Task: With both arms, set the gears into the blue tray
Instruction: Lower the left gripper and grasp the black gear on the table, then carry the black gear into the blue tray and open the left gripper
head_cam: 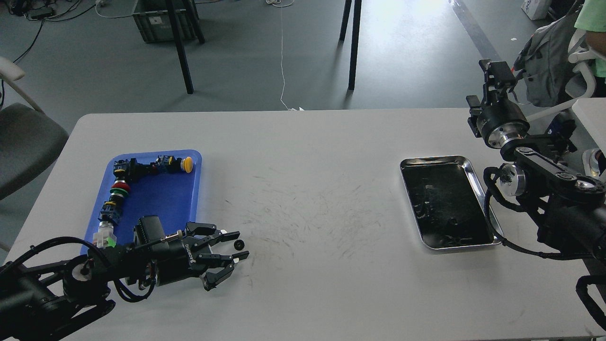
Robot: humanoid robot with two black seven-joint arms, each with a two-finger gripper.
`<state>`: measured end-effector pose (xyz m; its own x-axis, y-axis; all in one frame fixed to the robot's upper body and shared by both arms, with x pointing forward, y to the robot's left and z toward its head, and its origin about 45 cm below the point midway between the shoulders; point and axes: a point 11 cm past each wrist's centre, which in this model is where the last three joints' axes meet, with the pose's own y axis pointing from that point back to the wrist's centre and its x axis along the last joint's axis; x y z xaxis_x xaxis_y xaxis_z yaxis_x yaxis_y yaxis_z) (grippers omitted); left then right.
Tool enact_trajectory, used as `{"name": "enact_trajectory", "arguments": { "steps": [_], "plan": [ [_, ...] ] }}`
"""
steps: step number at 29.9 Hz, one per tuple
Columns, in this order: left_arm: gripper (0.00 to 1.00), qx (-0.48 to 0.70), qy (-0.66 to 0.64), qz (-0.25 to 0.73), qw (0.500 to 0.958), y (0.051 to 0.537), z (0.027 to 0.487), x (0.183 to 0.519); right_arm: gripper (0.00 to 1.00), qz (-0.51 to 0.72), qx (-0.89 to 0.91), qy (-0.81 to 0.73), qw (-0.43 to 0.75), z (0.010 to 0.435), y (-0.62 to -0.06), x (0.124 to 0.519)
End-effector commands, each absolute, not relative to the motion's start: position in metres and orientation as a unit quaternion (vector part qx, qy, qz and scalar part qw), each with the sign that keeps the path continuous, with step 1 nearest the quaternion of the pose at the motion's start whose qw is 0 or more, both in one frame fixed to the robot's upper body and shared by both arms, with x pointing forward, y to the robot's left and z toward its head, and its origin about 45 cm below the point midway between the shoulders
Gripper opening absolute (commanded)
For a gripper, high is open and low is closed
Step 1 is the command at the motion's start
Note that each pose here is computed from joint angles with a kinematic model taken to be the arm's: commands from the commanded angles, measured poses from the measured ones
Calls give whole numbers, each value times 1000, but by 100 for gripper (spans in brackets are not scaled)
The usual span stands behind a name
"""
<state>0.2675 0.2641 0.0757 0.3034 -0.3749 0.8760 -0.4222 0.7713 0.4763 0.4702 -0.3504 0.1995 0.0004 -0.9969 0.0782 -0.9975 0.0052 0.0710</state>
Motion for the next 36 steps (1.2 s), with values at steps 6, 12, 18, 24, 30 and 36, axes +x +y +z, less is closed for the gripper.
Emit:
{"name": "enact_trajectory", "arguments": {
  "steps": [6,12,18,24,30,36],
  "plan": [
    [37,342,-590,17,732,266,75,270,94,2,706,-707,55,198,-350,470],
    [25,343,-590,18,731,267,75,270,94,3,705,-707,54,198,-351,470],
    [19,344,-589,18,731,268,75,270,94,4,705,-707,55,198,-351,470],
    [15,348,-592,22,726,273,79,273,94,3,705,-707,56,197,-351,469],
    [14,362,-601,26,712,289,92,284,94,3,706,-706,55,198,-351,469],
    [14,377,-617,49,689,305,118,308,94,2,706,-706,56,197,-351,469]
  ]
}}
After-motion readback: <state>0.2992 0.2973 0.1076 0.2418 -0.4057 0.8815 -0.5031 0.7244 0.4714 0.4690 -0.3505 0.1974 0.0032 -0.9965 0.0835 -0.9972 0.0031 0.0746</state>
